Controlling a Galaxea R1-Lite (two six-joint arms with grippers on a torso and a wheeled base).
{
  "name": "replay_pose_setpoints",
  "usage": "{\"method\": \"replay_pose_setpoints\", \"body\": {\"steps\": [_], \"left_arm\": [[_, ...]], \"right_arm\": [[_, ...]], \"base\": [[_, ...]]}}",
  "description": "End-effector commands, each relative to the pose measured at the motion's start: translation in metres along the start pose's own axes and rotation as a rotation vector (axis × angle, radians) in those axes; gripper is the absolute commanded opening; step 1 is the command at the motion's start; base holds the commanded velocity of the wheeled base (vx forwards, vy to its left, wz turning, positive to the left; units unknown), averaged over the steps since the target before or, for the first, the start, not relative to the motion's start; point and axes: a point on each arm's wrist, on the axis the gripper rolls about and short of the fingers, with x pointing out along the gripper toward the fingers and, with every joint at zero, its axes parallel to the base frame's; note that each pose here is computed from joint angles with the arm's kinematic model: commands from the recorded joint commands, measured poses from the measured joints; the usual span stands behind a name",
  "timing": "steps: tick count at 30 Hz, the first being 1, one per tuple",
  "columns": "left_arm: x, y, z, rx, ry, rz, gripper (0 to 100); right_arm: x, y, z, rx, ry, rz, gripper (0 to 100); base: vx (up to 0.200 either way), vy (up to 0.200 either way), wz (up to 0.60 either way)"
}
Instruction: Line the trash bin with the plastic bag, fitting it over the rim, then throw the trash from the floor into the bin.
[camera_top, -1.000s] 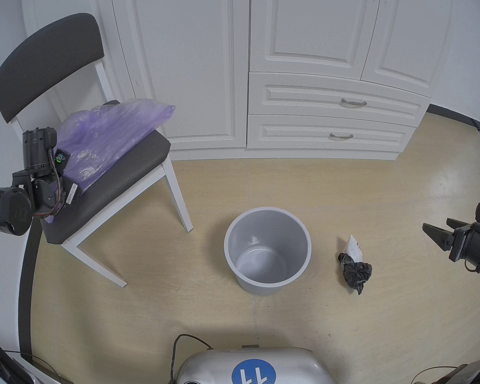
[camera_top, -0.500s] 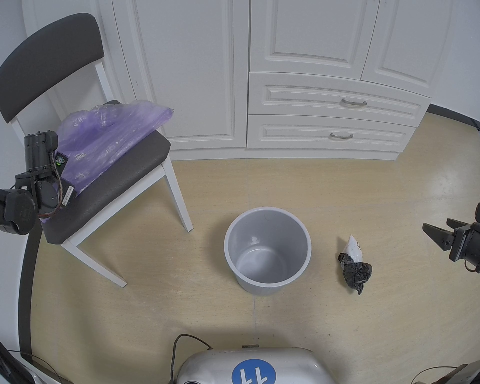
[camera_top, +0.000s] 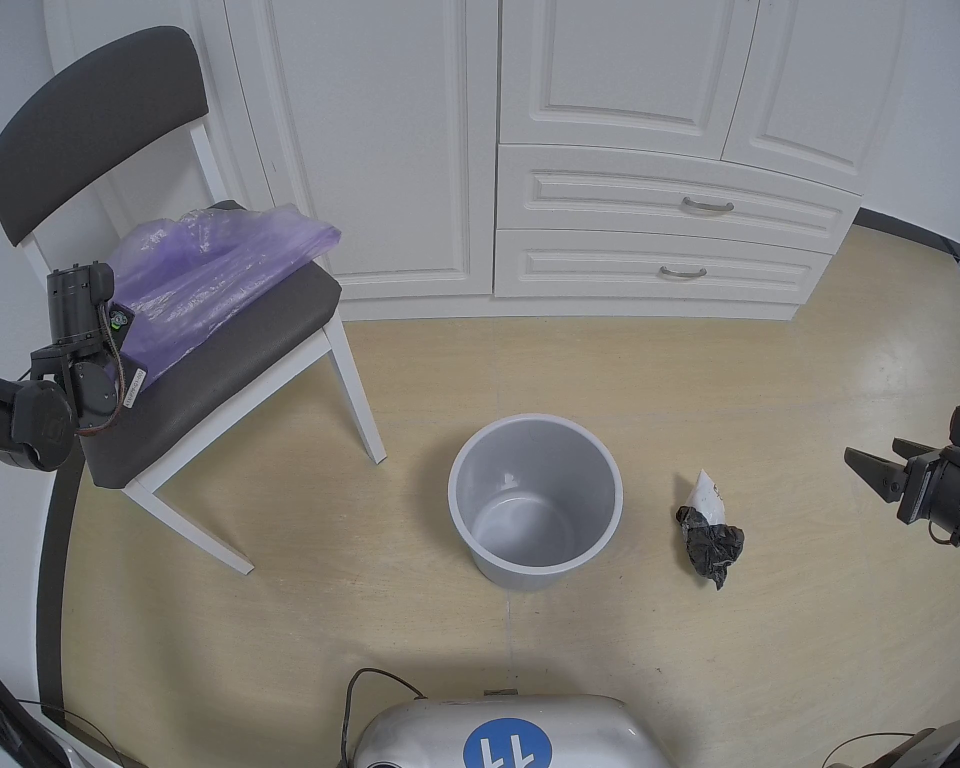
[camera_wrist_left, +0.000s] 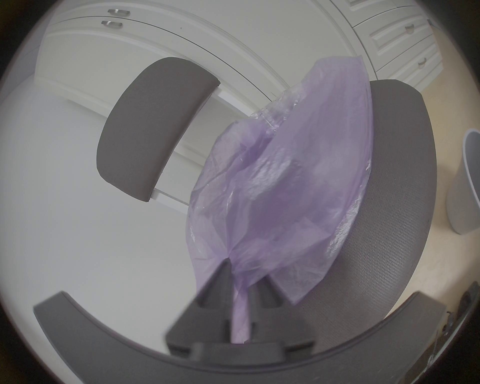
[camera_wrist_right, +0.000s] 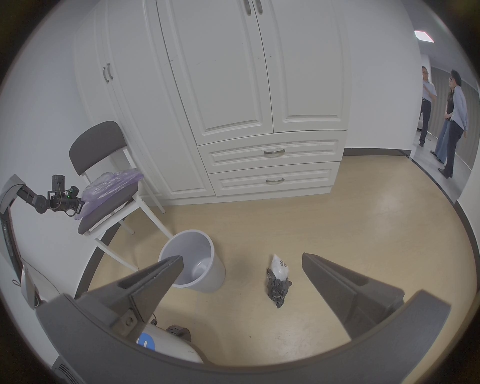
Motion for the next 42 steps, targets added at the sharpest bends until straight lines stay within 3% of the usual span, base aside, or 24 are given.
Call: {"method": "replay_pose_setpoints", "body": {"steps": [1, 5, 10, 13, 17, 23, 30, 40, 42], "left_arm": [[0.000, -0.001, -0.002, 0.004, 0.005, -0.003, 0], [-0.003, 0.000, -0.004, -0.008, -0.003, -0.007, 0], [-0.027, -0.001, 0.000, -0.093, -0.130, 0.002, 0], [-0.055, -0.008, 0.003, -0.204, -0.237, -0.042, 0], [-0.085, -0.031, 0.005, -0.293, -0.281, -0.171, 0], [-0.107, -0.053, 0.009, -0.374, -0.311, -0.291, 0], [-0.135, -0.072, 0.014, -0.450, -0.340, -0.417, 0], [-0.135, -0.089, -0.008, -0.447, -0.252, -0.459, 0], [-0.151, -0.094, -0.008, -0.487, -0.264, -0.522, 0]], "right_arm": [[0.000, 0.000, 0.000, 0.000, 0.001, 0.001, 100], [0.000, 0.000, 0.000, -0.001, -0.001, 0.002, 100], [0.003, 0.014, 0.006, 0.010, -0.062, 0.088, 100], [0.006, 0.029, 0.007, 0.064, -0.112, 0.173, 100], [0.021, 0.041, 0.000, 0.094, -0.093, 0.177, 100], [0.040, 0.069, -0.019, 0.075, -0.066, 0.164, 100], [0.055, 0.072, -0.032, 0.066, -0.043, 0.135, 100], [0.052, 0.078, -0.036, 0.050, -0.027, 0.161, 100], [0.051, 0.081, -0.037, 0.046, -0.025, 0.179, 100]], "base": [[0.000, 0.000, 0.00], [0.000, 0.000, 0.00], [0.000, 0.000, 0.00], [0.000, 0.000, 0.00], [0.000, 0.000, 0.00], [0.000, 0.000, 0.00], [0.000, 0.000, 0.00], [0.000, 0.000, 0.00], [0.000, 0.000, 0.00]]}}
